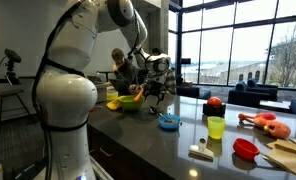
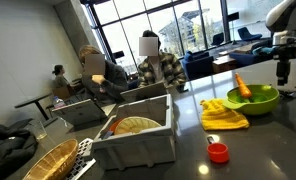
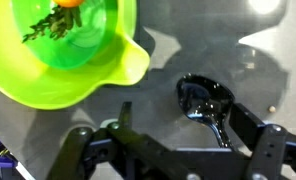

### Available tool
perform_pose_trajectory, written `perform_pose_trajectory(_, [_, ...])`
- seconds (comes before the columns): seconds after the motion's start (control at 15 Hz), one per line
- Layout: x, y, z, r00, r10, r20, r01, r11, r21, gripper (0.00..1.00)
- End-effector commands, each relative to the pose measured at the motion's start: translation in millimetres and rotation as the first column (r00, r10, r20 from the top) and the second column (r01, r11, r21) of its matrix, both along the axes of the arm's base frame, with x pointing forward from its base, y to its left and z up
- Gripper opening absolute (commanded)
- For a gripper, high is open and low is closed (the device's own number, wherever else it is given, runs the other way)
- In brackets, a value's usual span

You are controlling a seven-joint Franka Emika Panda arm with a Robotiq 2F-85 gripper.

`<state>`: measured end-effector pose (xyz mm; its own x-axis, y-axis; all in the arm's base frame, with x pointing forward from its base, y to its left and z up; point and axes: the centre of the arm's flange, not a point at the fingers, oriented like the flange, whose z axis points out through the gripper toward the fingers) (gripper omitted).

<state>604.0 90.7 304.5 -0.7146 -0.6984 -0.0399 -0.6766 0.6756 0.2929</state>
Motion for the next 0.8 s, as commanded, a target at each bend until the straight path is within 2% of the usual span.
perform_pose_trajectory(0.0, [3.3, -48.2, 10.5, 0.995, -0.102, -0.014, 0.102, 0.995, 0.008, 1.00])
perform_pose_trajectory(0.2, [5.4, -76.3, 6.7, 0.989, -0.145, -0.019, 0.145, 0.989, 0.011, 1.00])
perform_pose_trajectory(0.33, [3.4, -80.4, 5.6, 0.990, -0.139, -0.022, 0.140, 0.990, 0.028, 1.00])
perform_pose_trajectory(0.53, [-3.3, -82.4, 3.3, 1.000, -0.016, -0.018, 0.018, 0.992, 0.124, 1.00])
perform_pose_trajectory(0.73, [-12.6, -99.6, -2.4, 0.989, 0.145, -0.032, -0.135, 0.968, 0.212, 1.00])
